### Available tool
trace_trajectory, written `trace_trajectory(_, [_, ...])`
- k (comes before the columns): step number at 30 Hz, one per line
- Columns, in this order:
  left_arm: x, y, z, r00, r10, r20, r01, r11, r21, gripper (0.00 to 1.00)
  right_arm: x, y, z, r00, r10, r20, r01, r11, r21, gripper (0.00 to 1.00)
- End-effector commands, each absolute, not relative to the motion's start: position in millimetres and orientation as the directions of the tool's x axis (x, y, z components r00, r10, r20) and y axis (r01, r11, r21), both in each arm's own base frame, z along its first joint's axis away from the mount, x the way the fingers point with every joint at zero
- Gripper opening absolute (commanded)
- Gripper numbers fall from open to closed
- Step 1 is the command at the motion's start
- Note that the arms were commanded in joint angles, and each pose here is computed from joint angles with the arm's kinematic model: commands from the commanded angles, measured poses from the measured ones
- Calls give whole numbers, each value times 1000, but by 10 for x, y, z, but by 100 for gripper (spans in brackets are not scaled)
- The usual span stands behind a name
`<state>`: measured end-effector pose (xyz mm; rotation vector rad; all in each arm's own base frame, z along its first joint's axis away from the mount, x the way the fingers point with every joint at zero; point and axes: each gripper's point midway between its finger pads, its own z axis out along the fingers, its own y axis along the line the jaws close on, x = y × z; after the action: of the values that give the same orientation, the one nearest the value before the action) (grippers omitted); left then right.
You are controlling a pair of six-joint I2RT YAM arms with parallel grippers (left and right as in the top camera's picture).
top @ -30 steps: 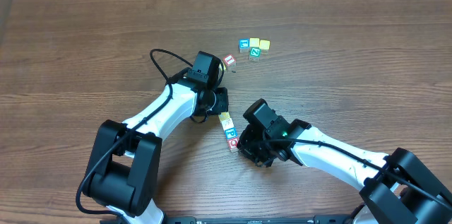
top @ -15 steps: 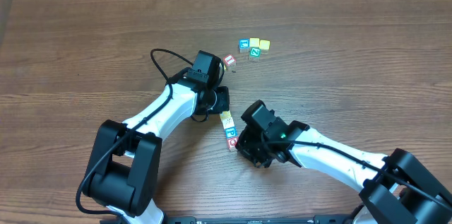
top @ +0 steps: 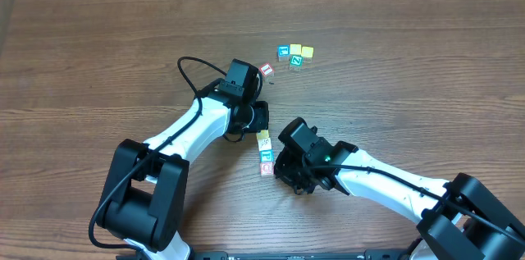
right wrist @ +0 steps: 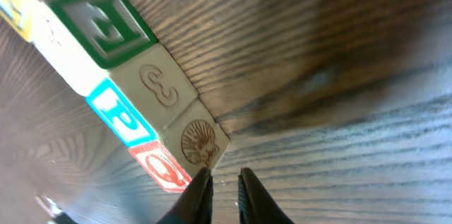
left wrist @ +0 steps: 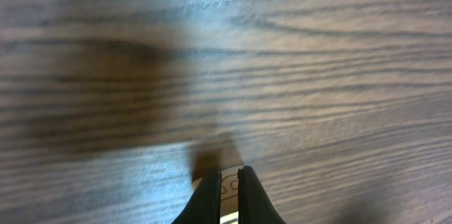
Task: Flip 4 blocks
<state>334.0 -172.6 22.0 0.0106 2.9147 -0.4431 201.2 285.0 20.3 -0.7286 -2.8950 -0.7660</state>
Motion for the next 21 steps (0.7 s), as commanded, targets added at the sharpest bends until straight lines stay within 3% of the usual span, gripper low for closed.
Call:
trace_trajectory(1, [3570,-1617,410,-967,-25,-254,41,967,-250,4,2280,2855,377,-937,342,65,327,798,506,18])
trace_trajectory(8, [3842,-1447,830,-952,-70,-298,-5,977,-212,4,2642,2764,638,-978,197,-67,130,828,545,19])
trace_trajectory(11, [3787,-1424,830,-960,-68,-272,-12,979,-202,4,2733,2693,715,-980,175,-90,101,841,532,9])
trace_trajectory(14, [3661,-1372,734,-975,-82,-207,-44,983,-178,4,2791,2615,751,-978,180,-102,105,855,508,4])
trace_trajectory(21, [3325,-1347,451,-992,-126,-3,-124,979,-164,4,2747,2574,658,-976,172,-130,99,892,440,4])
